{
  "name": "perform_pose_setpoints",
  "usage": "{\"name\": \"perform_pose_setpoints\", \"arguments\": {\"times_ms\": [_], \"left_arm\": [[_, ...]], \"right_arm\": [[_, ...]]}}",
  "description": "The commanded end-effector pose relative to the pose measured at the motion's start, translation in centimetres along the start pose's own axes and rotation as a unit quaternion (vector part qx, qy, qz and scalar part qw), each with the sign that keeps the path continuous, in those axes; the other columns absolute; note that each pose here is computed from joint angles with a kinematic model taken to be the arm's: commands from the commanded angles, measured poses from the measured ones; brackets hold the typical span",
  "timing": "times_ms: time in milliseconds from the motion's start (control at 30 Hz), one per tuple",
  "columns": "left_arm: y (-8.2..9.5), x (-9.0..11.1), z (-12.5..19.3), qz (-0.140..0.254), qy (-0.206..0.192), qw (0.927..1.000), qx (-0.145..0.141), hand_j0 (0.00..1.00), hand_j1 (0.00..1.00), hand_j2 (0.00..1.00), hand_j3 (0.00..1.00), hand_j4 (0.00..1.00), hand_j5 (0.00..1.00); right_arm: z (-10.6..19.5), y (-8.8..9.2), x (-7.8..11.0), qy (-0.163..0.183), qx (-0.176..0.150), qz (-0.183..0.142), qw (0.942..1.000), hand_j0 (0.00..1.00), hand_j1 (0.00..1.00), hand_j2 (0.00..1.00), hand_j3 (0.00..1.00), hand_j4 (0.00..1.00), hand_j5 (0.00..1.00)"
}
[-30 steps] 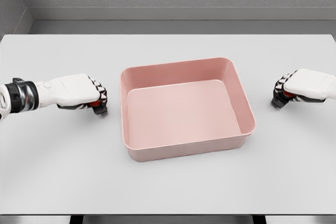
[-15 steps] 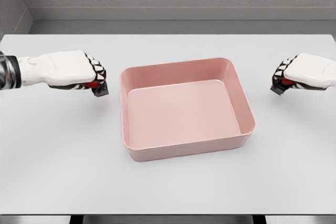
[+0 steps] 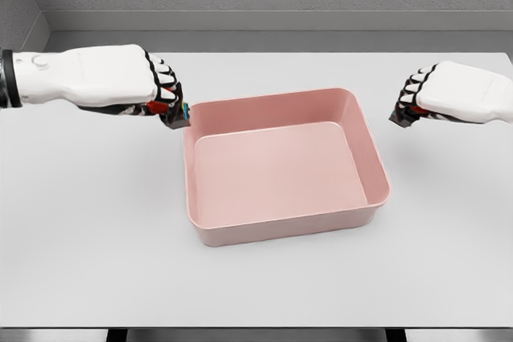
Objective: Put the industrial switch in the basket with both arms
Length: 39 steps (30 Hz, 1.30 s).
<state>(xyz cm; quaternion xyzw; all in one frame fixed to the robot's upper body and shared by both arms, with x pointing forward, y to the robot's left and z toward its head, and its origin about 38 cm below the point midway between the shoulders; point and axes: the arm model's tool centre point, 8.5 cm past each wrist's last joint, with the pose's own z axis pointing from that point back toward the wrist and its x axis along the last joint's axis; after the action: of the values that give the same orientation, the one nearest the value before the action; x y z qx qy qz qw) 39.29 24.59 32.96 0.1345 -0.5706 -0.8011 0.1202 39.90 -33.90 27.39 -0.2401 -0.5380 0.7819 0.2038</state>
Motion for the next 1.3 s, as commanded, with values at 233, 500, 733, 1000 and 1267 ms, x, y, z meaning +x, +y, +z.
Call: {"name": "perform_pose_setpoints", "arguments": {"times_ms": [233,500,733,1000,1267], "left_arm": [[-0.7,1.6,-3.4,0.019,-0.05,0.9985,0.011,0.43,0.43,0.43,0.43,0.43,0.43],[-0.7,1.9,-4.0,0.021,-0.058,0.998,0.016,0.83,0.83,0.83,0.83,0.83,0.83],[-0.7,1.7,-3.8,0.021,-0.054,0.9981,0.018,1.0,1.0,1.0,1.0,1.0,1.0],[-2.7,-4.7,3.5,0.145,0.05,0.9855,0.073,1.0,1.0,1.0,1.0,1.0,1.0],[-10.8,-8.3,8.7,0.269,0.149,0.95,0.056,1.0,1.0,1.0,1.0,1.0,1.0]], "right_arm": [[-0.5,-2.8,2.2,-0.035,-0.04,0.015,0.9985,0.44,0.44,0.44,0.44,0.44,0.44],[-1.5,-3.6,3.0,-0.05,-0.064,0.014,0.9966,0.44,0.44,0.44,0.44,0.44,0.44],[-3.2,-3.5,4.0,-0.068,-0.082,0.002,0.9943,0.44,0.44,0.44,0.44,0.44,0.44],[-5.0,-3.0,5.3,-0.091,-0.094,-0.014,0.9914,0.44,0.44,0.44,0.44,0.44,0.44],[-6.8,-2.4,6.9,-0.117,-0.1,-0.03,0.9876,0.76,0.76,0.76,0.76,0.76,0.76]]}}
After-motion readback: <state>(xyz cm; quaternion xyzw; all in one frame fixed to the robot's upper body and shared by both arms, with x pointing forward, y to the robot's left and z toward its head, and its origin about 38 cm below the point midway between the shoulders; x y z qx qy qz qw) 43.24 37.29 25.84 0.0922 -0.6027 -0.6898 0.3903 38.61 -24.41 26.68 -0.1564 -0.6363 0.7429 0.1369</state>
